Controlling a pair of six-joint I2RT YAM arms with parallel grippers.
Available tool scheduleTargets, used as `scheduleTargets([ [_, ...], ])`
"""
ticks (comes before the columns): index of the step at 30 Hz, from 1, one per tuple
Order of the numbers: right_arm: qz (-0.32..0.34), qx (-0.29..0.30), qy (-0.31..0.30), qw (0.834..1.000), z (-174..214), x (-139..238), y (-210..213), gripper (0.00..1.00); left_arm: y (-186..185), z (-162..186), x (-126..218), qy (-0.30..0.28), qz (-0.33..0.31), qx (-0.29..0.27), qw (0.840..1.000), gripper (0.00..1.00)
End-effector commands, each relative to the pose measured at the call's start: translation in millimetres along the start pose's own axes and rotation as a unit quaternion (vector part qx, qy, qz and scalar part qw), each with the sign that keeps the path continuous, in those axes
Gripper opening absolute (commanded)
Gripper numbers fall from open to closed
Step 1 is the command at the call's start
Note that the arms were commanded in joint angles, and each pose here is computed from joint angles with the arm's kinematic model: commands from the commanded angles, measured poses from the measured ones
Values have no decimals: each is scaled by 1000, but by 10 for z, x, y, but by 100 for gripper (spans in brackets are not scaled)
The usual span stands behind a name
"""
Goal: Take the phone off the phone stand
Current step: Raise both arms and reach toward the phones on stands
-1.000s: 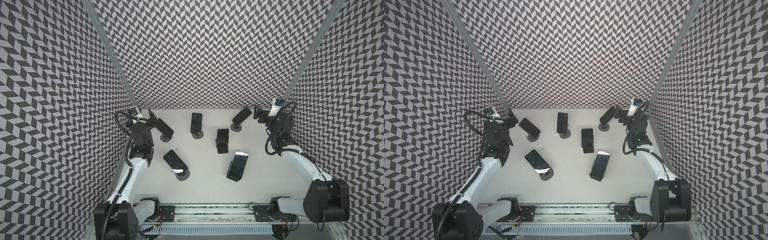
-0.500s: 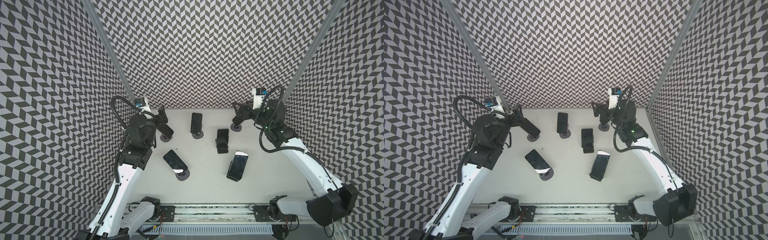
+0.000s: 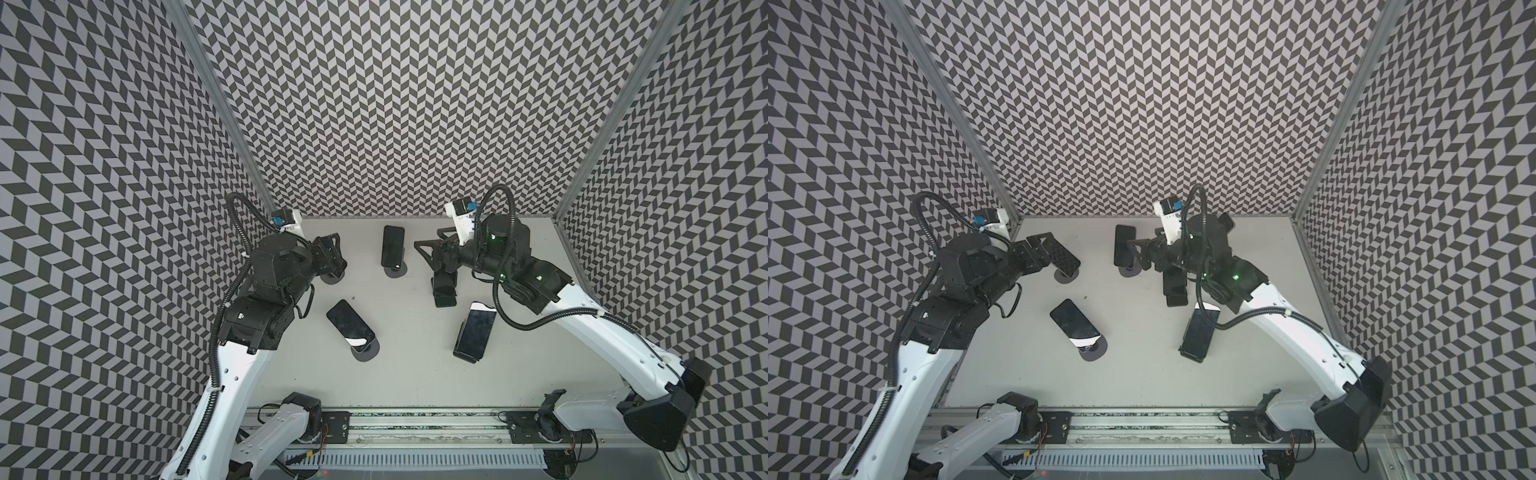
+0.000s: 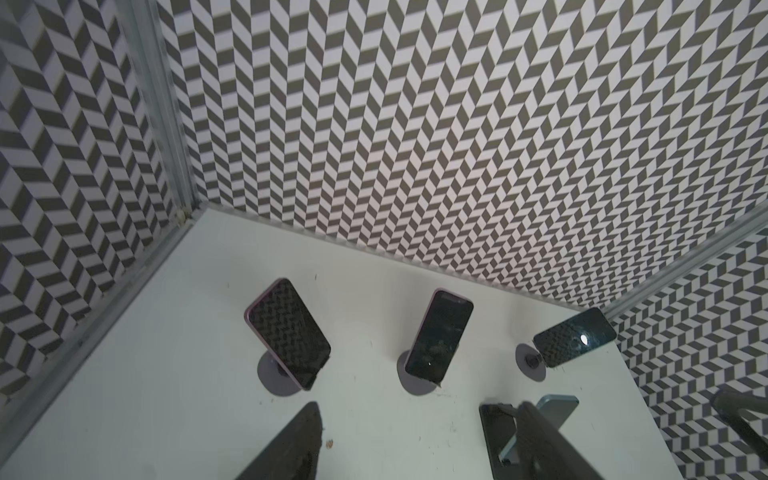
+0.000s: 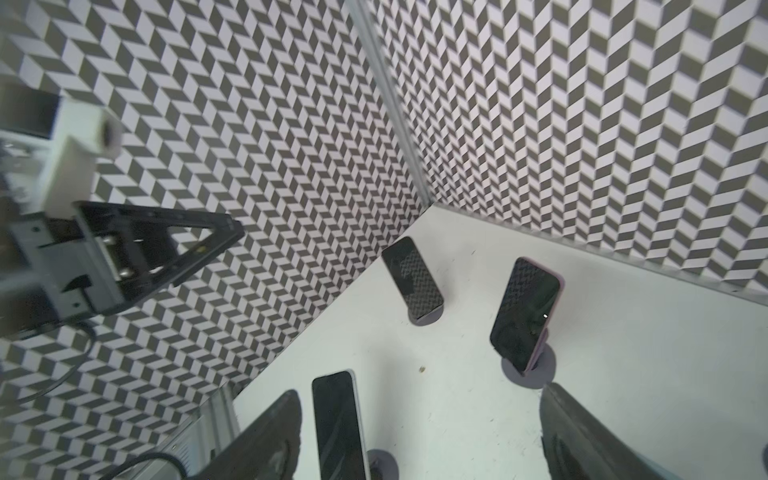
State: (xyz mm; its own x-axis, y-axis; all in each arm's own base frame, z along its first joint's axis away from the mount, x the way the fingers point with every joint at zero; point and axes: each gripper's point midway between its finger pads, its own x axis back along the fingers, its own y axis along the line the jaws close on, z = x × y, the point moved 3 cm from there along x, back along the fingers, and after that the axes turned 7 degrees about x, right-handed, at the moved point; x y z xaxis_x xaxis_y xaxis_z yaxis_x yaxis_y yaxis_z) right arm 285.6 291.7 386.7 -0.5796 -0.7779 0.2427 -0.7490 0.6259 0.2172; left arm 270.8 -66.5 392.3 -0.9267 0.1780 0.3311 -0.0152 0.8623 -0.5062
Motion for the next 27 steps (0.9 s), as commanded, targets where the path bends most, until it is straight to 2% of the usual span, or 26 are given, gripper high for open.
scheduleTargets([
  [1, 4, 4, 14, 1000, 37, 82, 160, 87, 50, 314, 45, 64, 3, 46, 997, 75],
  [5, 23, -10, 35, 999, 163, 179, 261, 87, 105, 485, 27, 88, -11, 56, 995, 75],
  [9, 45, -37, 43, 997, 268, 286, 270, 87, 188, 752, -25, 126, -54, 78, 988, 77],
  [14, 42, -52, 63, 996, 396, 352, 291, 87, 287, 1136, -28, 162, -122, 107, 973, 79],
  [21, 45, -53, 70, 995, 555, 445, 260, 87, 374, 1724, -84, 221, -212, 122, 944, 88],
  [27, 34, -53, 55, 997, 535, 486, 283, 88, 381, 1884, -119, 226, -244, 152, 931, 100],
])
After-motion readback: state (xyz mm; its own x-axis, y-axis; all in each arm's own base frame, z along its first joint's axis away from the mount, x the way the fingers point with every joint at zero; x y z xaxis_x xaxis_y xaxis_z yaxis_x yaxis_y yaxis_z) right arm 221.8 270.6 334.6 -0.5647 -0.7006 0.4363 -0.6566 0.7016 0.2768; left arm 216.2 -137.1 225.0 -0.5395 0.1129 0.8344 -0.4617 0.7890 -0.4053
